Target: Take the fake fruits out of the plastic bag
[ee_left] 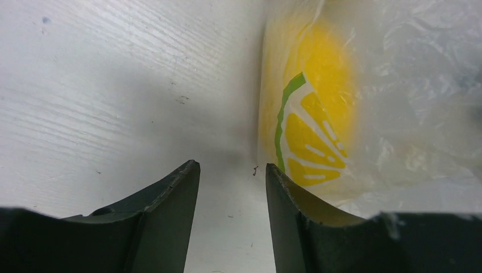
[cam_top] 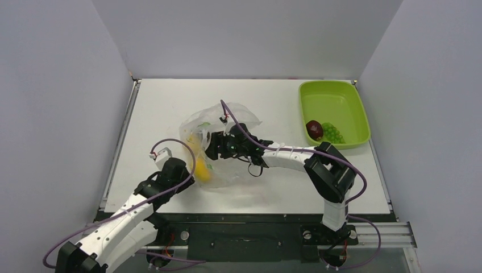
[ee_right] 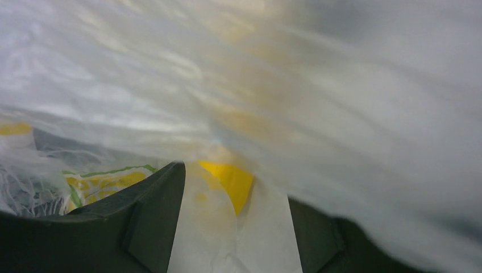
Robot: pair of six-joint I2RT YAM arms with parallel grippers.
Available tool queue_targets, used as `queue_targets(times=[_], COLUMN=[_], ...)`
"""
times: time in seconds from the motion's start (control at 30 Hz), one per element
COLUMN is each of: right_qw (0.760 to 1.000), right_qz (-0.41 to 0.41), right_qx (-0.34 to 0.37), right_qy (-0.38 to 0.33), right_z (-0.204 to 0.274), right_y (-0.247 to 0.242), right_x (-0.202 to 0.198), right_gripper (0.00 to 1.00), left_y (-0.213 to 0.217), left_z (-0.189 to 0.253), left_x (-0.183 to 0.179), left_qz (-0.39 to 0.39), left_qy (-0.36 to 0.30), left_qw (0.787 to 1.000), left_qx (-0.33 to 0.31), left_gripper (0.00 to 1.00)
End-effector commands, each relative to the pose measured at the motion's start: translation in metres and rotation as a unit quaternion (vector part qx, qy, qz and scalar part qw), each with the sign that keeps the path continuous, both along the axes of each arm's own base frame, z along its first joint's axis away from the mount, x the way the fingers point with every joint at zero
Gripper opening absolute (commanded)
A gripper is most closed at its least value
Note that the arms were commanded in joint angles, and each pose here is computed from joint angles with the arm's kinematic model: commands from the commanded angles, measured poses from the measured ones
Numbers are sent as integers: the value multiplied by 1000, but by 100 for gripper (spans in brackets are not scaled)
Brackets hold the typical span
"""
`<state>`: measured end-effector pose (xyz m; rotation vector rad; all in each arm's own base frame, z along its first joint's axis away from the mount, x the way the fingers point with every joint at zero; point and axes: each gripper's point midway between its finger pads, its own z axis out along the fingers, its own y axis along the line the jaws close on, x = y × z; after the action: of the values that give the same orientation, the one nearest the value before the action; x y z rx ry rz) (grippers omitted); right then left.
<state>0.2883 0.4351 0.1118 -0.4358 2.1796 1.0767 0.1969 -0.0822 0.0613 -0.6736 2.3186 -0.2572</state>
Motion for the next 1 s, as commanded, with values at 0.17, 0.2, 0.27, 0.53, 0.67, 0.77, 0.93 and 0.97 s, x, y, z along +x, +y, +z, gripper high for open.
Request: queue_targets(times=[0.17,0.2,0.27,0.53,0.67,0.77,0.93,0.97], right_qw=[997,996,995,995,995,994,995,996], right_qz=[80,86,98,85,67,52,20,14], right_qx=[-22,-20,-19,-41,-79,-98,-95,-92], right_qy=[10,12,17,23,8,6,0,5], right_z=[-19,-19,-20,-39,-58,-70,-60,-59], right_y=[19,22,26,30,26,23,13,8], right_x=[-25,-29,-36,-37,-28,-22,-14,-15], right_gripper=[61,61,61,62,61,61,61,61], left_y=[-30,-32,-34,-44,-42,-39,-33,-34], left_z=[-16,-21,-27,-45,-46,-40,-27,-17], left_x=[25,25,27,33,30,28,17,17], left_qz=[-4,-7,-8,-27,-26,-23,-23,-24], left_qy=[-16,-10,-9,17,20,9,3,-11], left_qw=[998,998,998,998,998,998,998,997], left_qx=[-60,-61,-61,-55,-51,-54,-60,-68], left_gripper=[42,41,41,39,38,39,39,39])
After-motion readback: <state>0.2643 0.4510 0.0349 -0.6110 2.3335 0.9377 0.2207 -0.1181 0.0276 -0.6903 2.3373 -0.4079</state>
